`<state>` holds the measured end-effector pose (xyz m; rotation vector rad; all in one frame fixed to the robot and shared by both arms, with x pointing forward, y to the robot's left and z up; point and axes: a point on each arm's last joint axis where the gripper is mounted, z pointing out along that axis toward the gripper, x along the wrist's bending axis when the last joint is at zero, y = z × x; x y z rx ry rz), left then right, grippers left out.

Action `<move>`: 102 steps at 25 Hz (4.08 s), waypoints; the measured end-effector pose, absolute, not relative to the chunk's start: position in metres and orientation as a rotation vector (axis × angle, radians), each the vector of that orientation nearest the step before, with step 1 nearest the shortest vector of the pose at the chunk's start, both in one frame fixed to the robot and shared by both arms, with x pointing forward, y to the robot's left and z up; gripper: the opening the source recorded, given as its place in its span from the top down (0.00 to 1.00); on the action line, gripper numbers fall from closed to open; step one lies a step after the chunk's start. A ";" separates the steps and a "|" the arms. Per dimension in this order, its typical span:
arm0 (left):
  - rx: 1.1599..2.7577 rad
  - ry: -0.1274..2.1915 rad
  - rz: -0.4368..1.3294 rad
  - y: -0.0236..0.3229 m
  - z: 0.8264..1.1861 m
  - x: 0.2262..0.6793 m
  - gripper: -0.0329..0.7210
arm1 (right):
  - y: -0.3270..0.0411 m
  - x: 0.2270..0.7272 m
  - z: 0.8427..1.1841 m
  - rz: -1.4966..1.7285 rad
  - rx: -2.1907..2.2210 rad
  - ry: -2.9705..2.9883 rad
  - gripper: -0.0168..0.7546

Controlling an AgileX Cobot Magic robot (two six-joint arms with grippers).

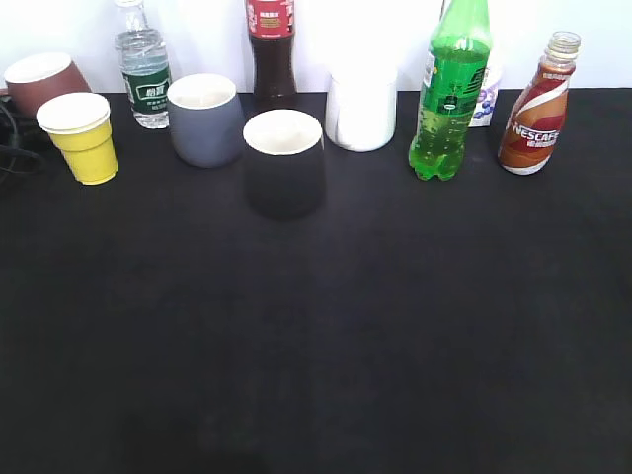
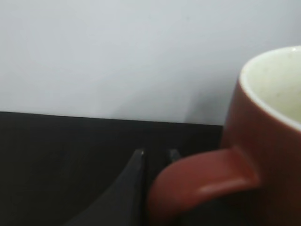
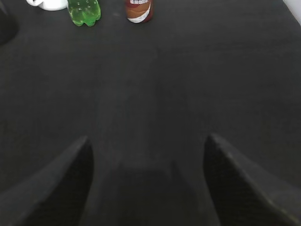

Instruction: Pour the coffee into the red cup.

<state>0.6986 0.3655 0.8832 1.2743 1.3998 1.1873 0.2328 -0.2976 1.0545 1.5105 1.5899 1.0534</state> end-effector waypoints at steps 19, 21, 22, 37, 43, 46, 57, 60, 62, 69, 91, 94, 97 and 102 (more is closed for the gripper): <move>1.227 1.312 1.255 0.342 1.025 0.566 0.86 | -0.298 0.233 1.055 1.054 1.511 1.589 0.24; 1.253 1.290 1.227 0.328 1.025 0.538 0.86 | -0.298 0.233 1.055 1.054 1.511 1.589 0.24; 1.274 1.274 1.201 0.318 1.024 0.526 0.86 | -0.298 0.233 1.055 1.054 1.511 1.589 0.24; 1.527 1.014 0.924 0.223 1.006 0.499 0.86 | -0.291 0.322 1.081 1.266 1.274 1.320 0.24; 1.525 1.014 0.925 0.223 1.006 0.499 0.86 | -0.283 0.426 1.039 1.211 1.346 1.372 0.24; 1.525 1.014 0.925 0.223 1.006 0.499 0.86 | -0.280 0.465 1.005 1.200 1.352 1.375 0.24; 1.524 1.014 0.925 0.223 1.006 0.499 0.86 | -0.270 0.554 0.911 1.186 1.332 1.436 0.10; 1.524 1.014 0.925 0.223 1.006 0.499 0.86 | -0.267 0.577 0.902 1.194 1.319 1.435 0.10; 1.523 1.013 0.926 0.223 1.006 0.499 0.86 | -0.266 0.590 0.896 1.199 1.312 1.434 0.11; 1.508 1.002 0.932 0.223 1.008 0.499 0.86 | -0.262 0.634 0.882 1.228 1.273 1.403 0.11; 1.538 0.942 0.913 0.213 1.008 0.496 0.86 | -0.263 0.578 0.899 1.263 1.178 1.395 0.29; 1.590 0.881 0.860 0.196 1.002 0.492 0.86 | -0.263 0.531 0.912 1.267 1.166 1.469 0.29; 1.659 0.803 0.782 0.172 0.984 0.489 0.86 | -0.254 0.501 0.927 1.319 1.086 1.527 0.29; 1.650 0.698 0.701 0.144 0.961 0.487 0.86 | -0.185 0.484 0.937 1.512 0.880 1.690 0.29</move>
